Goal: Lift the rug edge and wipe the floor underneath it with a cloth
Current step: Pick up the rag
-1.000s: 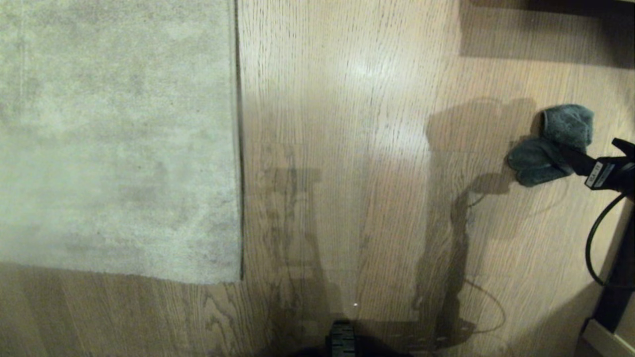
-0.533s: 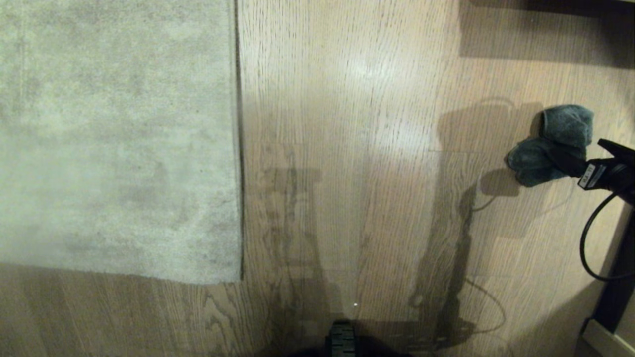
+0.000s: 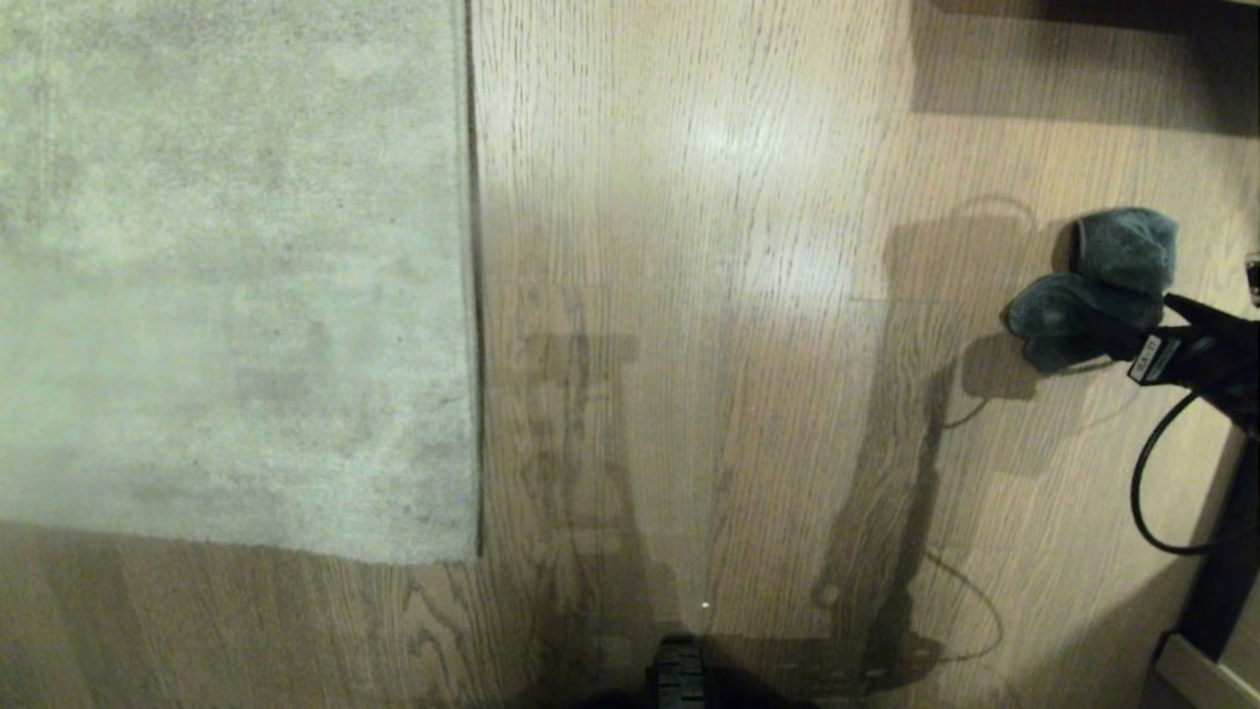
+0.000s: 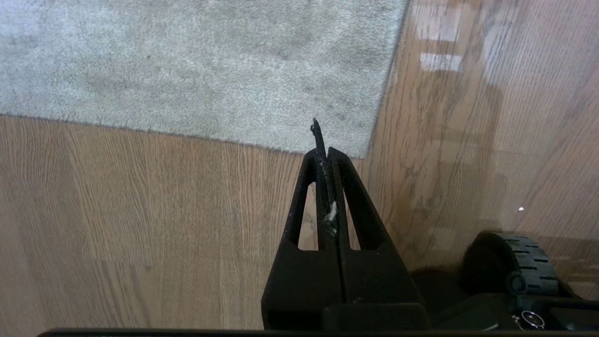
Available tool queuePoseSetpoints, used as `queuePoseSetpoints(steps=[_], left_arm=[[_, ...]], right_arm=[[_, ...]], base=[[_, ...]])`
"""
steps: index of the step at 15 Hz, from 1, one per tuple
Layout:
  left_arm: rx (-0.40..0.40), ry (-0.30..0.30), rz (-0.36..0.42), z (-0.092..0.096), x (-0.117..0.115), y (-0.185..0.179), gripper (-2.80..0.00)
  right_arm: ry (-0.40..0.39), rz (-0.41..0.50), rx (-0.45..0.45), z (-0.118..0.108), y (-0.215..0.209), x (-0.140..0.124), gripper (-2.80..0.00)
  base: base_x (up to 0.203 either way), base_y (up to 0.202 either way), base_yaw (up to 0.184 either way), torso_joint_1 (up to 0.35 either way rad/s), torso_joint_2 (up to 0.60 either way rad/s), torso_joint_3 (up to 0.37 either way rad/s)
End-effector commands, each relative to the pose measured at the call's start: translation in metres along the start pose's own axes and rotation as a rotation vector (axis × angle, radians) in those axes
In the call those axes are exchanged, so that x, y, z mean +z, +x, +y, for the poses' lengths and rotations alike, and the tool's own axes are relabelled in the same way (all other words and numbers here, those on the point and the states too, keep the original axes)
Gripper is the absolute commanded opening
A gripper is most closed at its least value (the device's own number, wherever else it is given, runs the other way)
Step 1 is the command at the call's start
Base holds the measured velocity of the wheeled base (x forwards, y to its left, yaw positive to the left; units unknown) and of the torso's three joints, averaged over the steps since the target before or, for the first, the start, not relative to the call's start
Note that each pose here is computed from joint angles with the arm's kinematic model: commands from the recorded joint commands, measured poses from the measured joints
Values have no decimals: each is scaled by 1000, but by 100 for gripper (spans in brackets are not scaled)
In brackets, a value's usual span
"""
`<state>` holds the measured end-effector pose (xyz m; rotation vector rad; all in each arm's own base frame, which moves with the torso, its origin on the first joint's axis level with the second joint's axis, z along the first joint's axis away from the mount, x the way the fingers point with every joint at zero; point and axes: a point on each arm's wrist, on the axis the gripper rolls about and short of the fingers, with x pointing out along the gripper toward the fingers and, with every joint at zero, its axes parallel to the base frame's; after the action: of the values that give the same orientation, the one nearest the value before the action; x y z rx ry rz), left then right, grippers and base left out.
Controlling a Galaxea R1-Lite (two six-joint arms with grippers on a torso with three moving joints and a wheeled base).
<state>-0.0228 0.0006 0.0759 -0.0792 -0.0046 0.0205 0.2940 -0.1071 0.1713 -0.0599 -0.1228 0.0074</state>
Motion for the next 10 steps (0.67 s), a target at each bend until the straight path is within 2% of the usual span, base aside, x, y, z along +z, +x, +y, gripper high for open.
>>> queuePoseSetpoints(steps=[1,10], left_arm=[[1,-1,1,0,0,0,-280],[0,-1,1,0,0,0,-280]], right_arm=[[-3,-14,1,-4,9,-4,0],[1,-21,4,-5,13,-6,0]], base=[[0,0,0,0,0,0],[0,0,0,0,0,0]])
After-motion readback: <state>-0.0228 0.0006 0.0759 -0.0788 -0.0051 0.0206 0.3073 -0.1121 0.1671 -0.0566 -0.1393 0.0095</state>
